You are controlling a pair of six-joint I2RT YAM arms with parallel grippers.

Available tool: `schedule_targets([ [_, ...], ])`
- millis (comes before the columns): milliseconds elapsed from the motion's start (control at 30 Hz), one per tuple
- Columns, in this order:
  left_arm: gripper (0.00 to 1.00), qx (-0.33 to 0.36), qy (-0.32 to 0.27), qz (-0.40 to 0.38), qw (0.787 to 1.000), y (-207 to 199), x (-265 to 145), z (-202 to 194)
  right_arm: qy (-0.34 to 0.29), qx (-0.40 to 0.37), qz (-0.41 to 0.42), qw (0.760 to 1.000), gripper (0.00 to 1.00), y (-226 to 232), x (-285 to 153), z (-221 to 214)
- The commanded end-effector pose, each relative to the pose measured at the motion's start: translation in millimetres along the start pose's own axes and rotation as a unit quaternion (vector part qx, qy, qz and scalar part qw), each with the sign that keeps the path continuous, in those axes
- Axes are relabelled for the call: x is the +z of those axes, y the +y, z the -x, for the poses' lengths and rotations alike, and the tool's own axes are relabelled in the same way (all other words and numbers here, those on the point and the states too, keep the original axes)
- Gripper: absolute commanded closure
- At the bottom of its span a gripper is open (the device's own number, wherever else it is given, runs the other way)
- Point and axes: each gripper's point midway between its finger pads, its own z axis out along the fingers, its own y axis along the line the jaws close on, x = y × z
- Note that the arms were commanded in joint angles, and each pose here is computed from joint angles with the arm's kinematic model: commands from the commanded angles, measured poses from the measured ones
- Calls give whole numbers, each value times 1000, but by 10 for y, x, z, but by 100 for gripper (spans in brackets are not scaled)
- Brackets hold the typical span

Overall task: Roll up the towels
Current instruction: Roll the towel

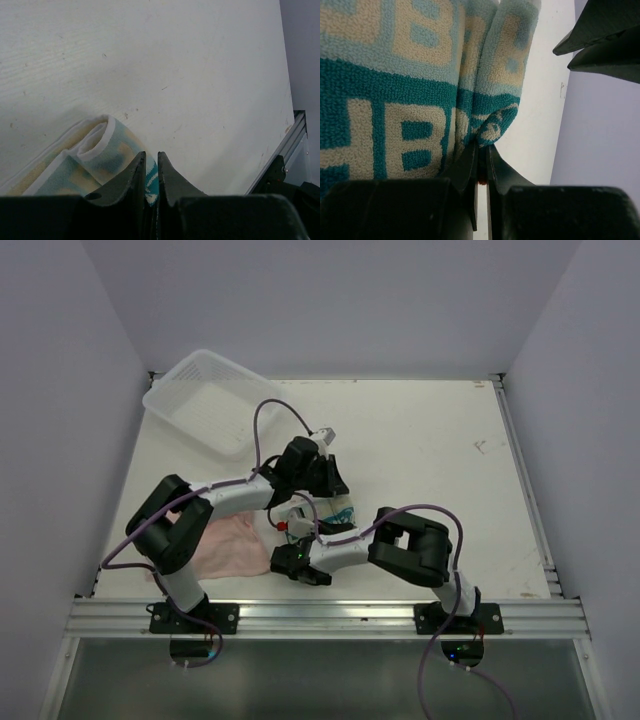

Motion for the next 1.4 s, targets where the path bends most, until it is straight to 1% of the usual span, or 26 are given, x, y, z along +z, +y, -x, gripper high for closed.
schedule_targets([
  [0,82,19,-3,-39,999,-128,15,3,4,24,21,999,100,153,-16,38],
  [233,82,18,18,-20,999,54,114,-164,5,26,21,999,100,170,-21,24],
  [600,83,14,24,40,999,444,196,-368,-1,45,31,999,100,186,-45,93],
  [967,87,7,25,79,997,651,211,-440,-11,107,35,994,100,66,-108,145],
  [1000,87,6,27,81,996,669,206,-454,-13,117,35,992,96,25,-113,164],
  [1067,88,3,28,82,996,693,210,-466,-16,127,33,991,94,-12,-129,172],
  [1200,89,1,27,85,996,712,210,-467,-18,136,30,990,84,-112,-167,205],
  [1367,90,2,26,87,996,722,209,-459,-17,154,28,988,78,-216,-211,229],
])
